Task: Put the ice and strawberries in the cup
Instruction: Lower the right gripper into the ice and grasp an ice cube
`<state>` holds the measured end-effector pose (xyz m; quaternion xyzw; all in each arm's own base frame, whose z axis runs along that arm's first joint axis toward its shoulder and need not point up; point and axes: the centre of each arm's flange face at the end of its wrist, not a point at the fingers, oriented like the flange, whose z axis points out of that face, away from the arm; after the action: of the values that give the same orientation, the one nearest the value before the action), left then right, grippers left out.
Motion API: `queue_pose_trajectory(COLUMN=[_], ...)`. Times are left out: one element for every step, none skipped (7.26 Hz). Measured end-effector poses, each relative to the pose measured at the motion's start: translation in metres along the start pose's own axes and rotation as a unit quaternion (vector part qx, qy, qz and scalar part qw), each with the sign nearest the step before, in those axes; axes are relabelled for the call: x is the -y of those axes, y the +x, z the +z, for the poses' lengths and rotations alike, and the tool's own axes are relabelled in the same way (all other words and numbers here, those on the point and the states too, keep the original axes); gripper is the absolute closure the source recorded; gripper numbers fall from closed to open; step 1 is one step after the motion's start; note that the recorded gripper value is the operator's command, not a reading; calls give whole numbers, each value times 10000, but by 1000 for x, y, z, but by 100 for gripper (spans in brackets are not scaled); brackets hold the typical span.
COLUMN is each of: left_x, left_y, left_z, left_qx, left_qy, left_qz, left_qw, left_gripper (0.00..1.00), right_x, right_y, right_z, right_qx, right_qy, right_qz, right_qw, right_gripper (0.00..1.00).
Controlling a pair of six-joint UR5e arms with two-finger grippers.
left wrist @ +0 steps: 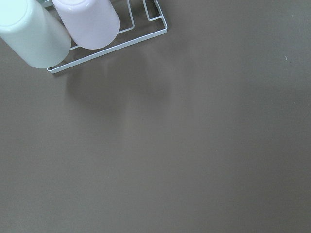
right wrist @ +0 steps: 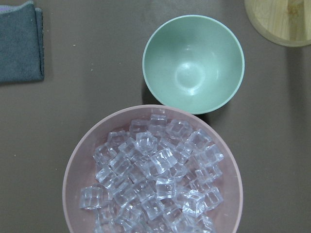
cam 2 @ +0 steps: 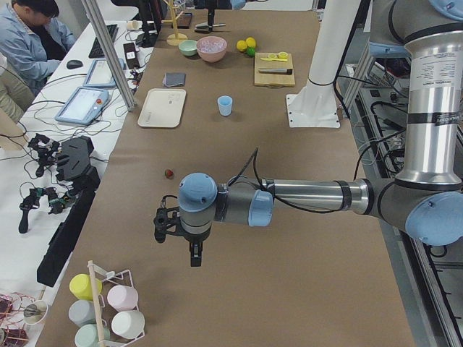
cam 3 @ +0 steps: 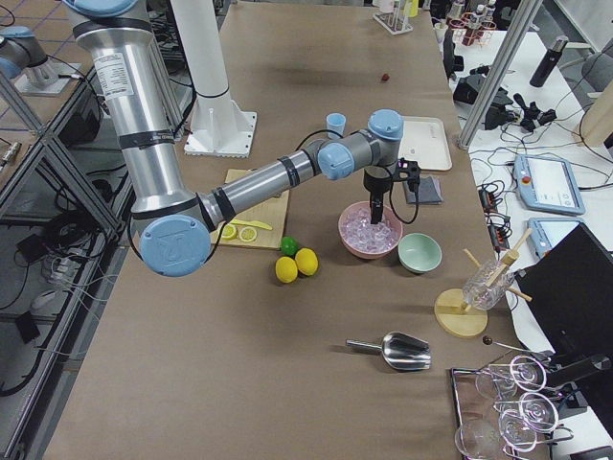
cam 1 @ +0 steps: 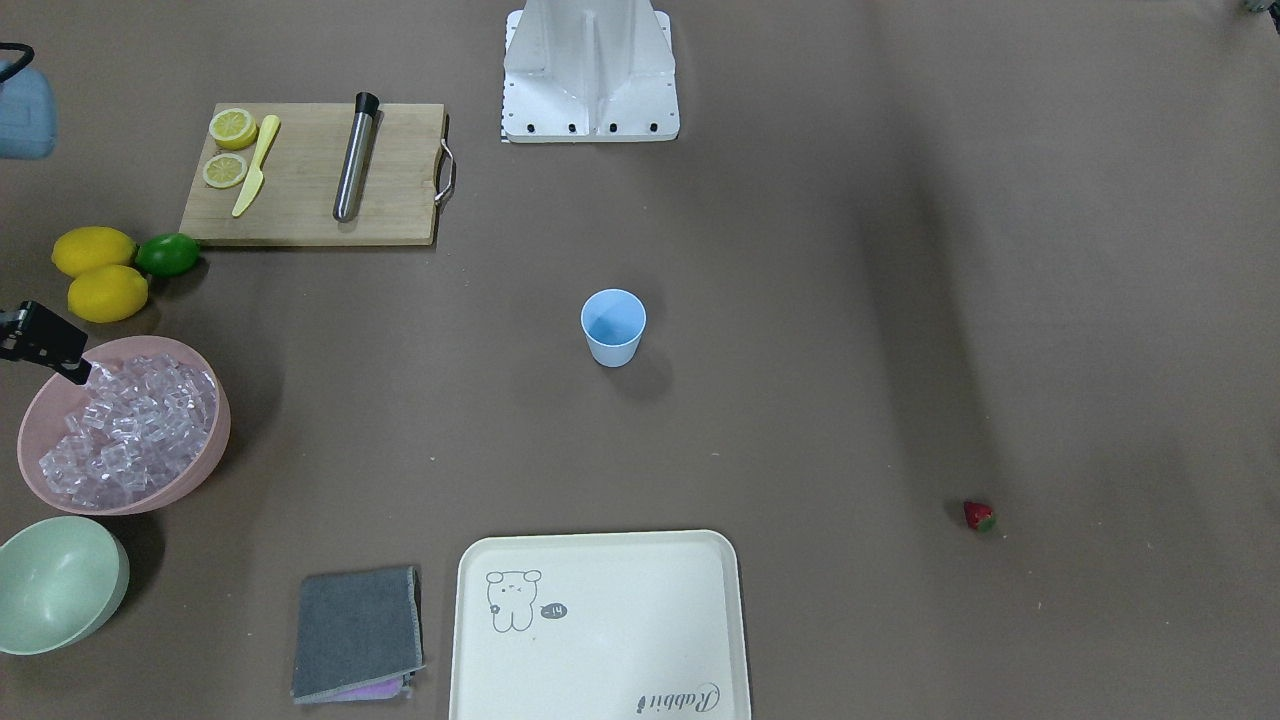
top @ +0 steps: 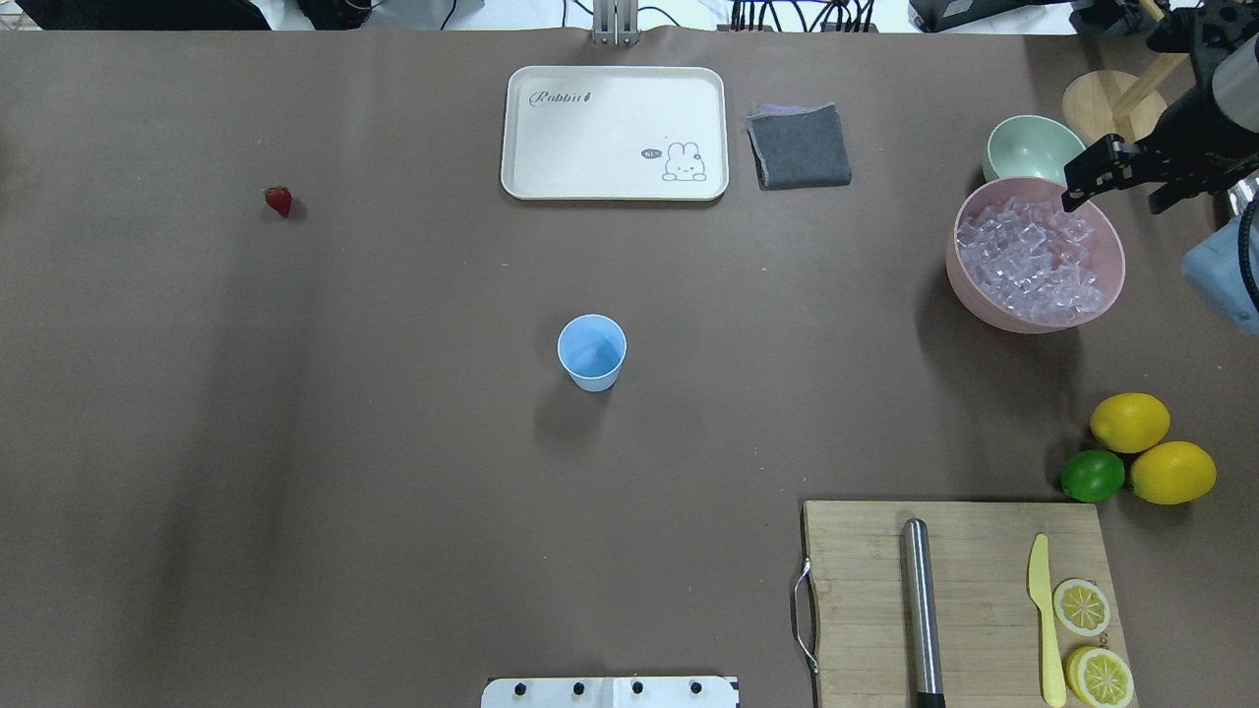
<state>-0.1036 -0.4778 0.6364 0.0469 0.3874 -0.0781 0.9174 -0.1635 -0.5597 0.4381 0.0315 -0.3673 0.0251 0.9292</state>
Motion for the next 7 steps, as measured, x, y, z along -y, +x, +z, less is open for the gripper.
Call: queue_pose_trajectory(left_x=[4,11,20,29,34,37,38], left_y=[3,7,11,14,16,18,19], left_z=[-2,-4,-6,-7,-8,-9,-10], left_qx=[-4,-8,-6,-7,-11,-16,-22], left_qy=[21,46,61,71,84,94,106], left_qz=[21,46,64,77,83,89,96], left_qw=[10000,10000,10000,9999,9999,9999,9999], left_gripper=[3,3,3,3,3,3,3], right_x=[-4,-6,-7,-4,1,8,14], right_y=[2,1,-1,1,7,8,0], right_z=[10,17,27,40,56,66,68], right_qx=[-134,-210,-246,-230,-172,-112,-50], right_qy=[-6,-26,-51,-21,57,131,193], right_qz=[1,-10,-49,-125,-215,-262,-277], right_qw=[9999,9998,9997,9997,9996,9995,9994], right_gripper=[0,0,0,0,0,0,0])
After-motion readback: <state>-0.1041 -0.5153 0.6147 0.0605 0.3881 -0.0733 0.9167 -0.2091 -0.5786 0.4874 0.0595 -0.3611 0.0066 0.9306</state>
